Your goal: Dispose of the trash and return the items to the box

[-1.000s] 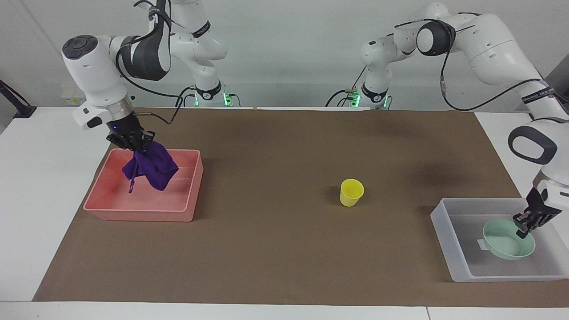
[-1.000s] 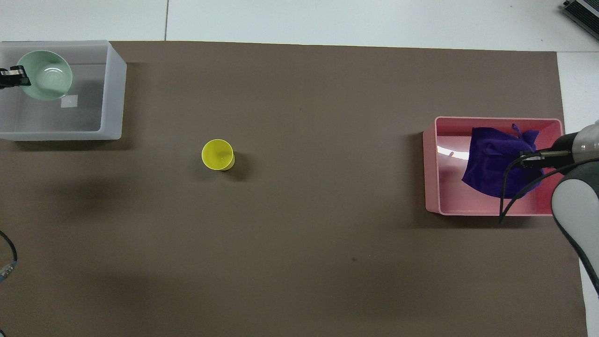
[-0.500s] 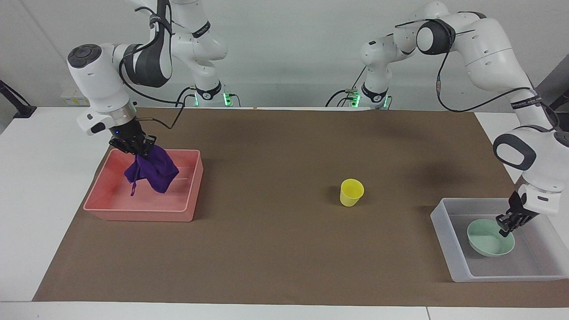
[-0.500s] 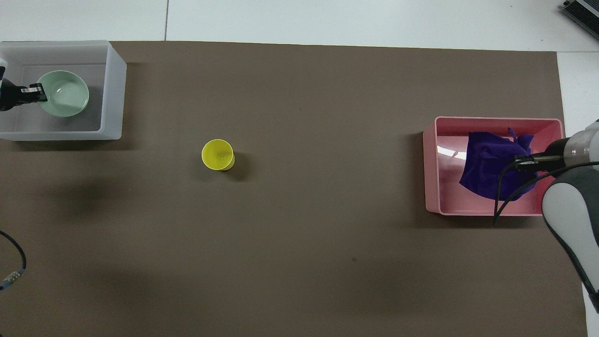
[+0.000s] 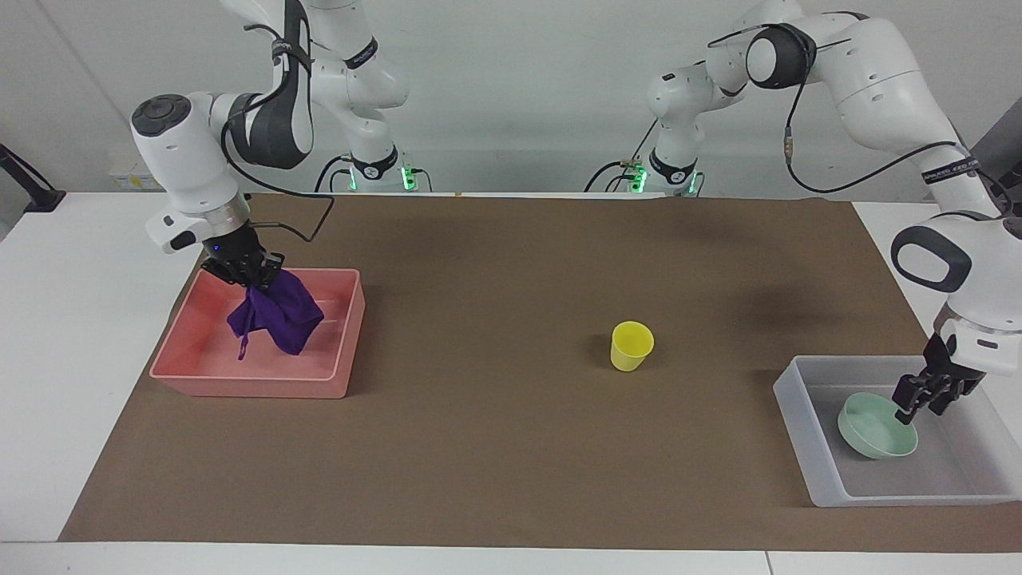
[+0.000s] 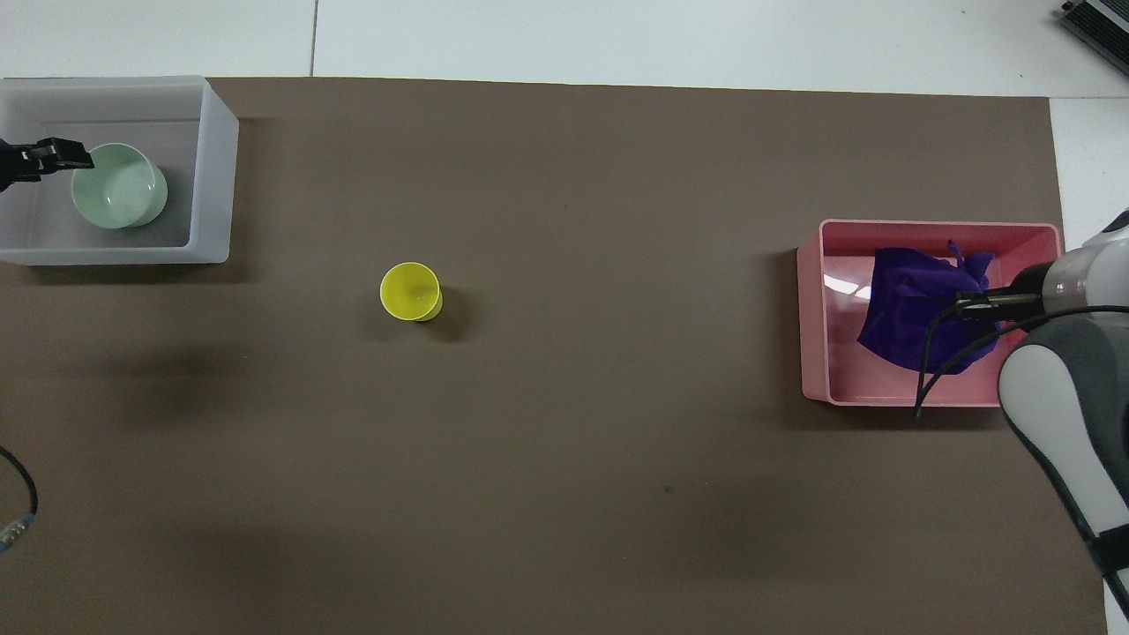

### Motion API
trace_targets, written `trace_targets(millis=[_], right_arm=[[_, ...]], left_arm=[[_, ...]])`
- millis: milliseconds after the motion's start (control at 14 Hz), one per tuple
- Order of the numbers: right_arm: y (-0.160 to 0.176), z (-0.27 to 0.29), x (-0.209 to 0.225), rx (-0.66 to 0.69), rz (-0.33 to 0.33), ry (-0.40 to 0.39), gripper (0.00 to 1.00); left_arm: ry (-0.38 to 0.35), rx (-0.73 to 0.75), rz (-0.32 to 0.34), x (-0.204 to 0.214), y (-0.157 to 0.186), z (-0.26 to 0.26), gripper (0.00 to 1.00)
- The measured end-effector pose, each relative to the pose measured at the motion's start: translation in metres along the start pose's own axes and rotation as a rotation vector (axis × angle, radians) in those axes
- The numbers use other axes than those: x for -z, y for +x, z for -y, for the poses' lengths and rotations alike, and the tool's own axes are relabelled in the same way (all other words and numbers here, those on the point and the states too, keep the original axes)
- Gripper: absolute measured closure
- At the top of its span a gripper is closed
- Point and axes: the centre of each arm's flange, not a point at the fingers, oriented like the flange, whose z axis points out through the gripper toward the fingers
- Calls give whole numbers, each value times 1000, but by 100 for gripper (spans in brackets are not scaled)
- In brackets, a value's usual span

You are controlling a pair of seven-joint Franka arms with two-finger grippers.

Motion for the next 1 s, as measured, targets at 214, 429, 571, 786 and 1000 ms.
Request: trace_targets(millis=[214,429,571,786,1000], right_arm=[[0,1,-27,1,5,0,90],[-7,2,-57,1,7,0,90],[-10,0,-81,-4,19,0,91],[-10,-3,-102,-8,29,-1,80],[-8,-3,-101,-9,26,-2,46]], left_arm=[[-36,-75,33,44,3,-57,0],[-76,-173,121,81,-11,-127,0],[-100,-246,148,88,-29,-179,0],[-124,-336,187,80,-56,-240,0],[-133,-376,241,63,-87,-278,0]])
